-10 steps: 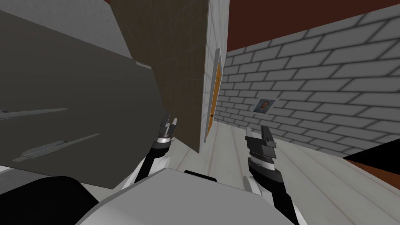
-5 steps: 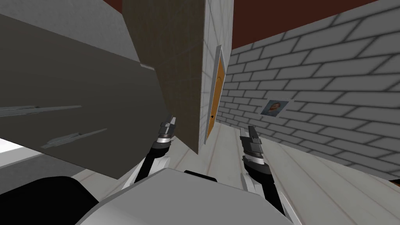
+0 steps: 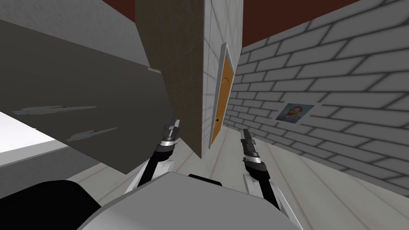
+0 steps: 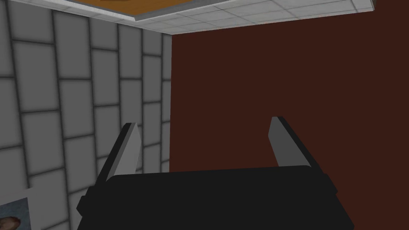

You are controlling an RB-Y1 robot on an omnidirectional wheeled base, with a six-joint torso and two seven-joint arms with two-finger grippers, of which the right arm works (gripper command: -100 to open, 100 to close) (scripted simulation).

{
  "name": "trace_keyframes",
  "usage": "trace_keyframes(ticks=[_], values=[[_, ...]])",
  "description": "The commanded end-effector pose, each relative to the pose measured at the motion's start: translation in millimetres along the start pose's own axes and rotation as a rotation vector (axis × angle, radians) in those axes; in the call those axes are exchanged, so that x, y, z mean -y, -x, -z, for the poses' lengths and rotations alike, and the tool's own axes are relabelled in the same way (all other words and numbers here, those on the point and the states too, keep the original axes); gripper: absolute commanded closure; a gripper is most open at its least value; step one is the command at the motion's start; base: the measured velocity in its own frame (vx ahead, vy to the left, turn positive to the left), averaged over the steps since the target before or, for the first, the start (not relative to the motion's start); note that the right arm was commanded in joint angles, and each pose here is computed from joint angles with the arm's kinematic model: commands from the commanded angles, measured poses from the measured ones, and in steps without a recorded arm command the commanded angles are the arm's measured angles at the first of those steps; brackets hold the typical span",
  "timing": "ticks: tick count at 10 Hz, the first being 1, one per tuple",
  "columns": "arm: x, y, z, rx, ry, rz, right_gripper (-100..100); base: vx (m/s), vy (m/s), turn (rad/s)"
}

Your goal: Push the door open

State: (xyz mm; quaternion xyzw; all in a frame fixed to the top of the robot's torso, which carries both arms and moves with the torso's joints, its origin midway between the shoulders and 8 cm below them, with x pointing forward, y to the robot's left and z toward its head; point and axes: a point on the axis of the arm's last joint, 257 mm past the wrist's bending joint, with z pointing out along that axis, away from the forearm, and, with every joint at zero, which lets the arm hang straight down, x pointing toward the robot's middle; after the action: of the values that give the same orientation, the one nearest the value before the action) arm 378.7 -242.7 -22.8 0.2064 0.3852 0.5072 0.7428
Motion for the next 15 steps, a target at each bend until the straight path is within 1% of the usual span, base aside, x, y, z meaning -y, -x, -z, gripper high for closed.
trace_keyframes(ticks=[1,2,3,4,12,13,15], values=[[11.5,-12.1,-1.2,-0.034,-0.015,0.05,-100,0.068,-0.161,0.188],[16.2,-16.4,-1.3,-0.046,-0.021,0.068,-100,0.053,-0.172,0.126],[26.2,-25.7,-1.4,-0.073,-0.032,0.106,-100,0.058,-0.183,0.221],[31.3,-30.4,-1.4,-0.086,-0.037,0.126,-100,0.071,-0.169,0.202],[72.8,-69.5,0.3,-0.201,-0.074,0.286,-100,0.052,-0.112,0.127],[83.4,-79.7,1.2,-0.231,-0.081,0.326,-100,0.062,-0.173,0.217],[93.8,-90.0,2.3,-0.262,-0.087,0.367,-100,0.058,-0.147,0.165]])
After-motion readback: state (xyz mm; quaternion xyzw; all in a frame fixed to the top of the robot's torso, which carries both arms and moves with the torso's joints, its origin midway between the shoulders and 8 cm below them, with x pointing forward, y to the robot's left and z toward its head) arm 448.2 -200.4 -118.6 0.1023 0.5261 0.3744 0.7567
